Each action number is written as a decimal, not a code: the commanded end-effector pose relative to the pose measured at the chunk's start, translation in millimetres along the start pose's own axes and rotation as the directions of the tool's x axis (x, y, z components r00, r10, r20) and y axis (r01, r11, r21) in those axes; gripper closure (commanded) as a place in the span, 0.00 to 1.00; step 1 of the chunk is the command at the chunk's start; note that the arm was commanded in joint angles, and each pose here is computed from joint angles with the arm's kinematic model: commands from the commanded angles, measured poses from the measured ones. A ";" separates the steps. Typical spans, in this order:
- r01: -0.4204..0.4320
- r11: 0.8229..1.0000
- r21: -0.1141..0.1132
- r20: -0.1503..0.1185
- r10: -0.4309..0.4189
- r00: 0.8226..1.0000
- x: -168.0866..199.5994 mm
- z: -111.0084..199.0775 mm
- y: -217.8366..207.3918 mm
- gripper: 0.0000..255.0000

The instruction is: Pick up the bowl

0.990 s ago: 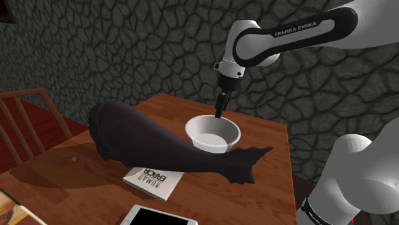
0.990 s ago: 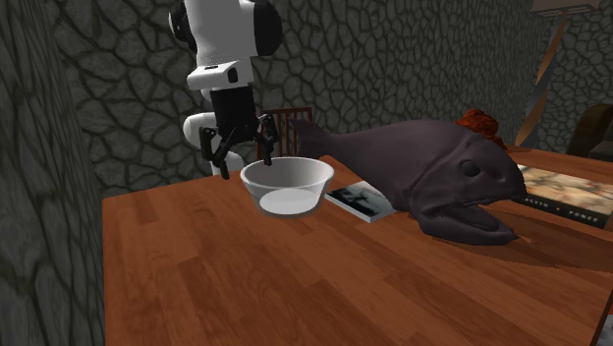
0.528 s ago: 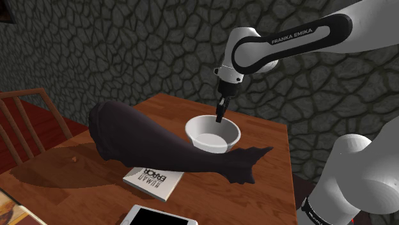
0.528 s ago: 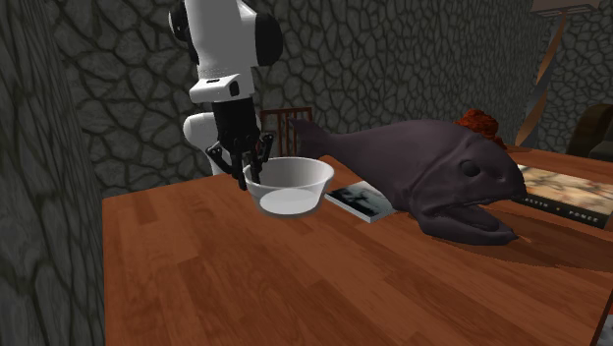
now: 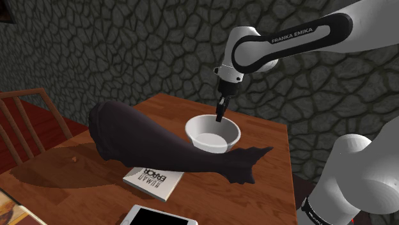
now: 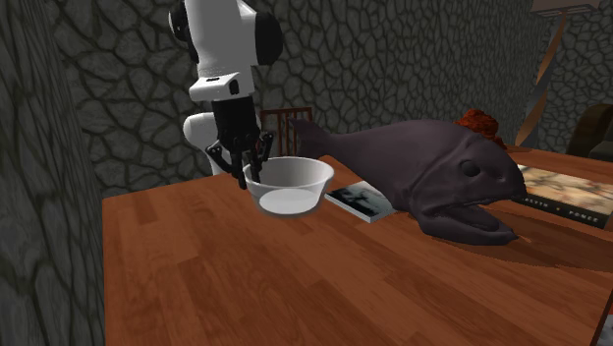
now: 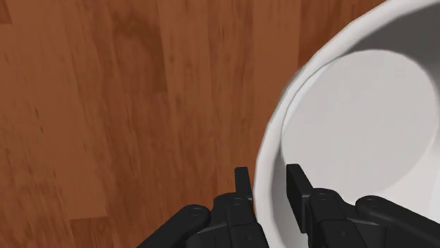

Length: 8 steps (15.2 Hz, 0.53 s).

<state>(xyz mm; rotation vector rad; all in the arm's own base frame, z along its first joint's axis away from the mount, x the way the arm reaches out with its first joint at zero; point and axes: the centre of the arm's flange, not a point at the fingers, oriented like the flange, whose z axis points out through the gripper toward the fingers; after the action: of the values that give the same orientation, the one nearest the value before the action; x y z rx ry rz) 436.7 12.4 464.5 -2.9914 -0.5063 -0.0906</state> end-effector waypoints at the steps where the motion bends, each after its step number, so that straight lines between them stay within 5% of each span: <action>1: 0.000 1.000 0.000 0.000 0.000 1.000 0.5 -8.0 -0.4 1.00; 8: 0.000 1.000 0.000 0.000 0.000 1.000 3.4 -44.7 -3.9 1.00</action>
<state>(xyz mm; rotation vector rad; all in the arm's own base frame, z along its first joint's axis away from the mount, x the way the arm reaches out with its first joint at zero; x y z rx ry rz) 437.3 12.2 504.3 -2.9915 -0.5062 -0.0910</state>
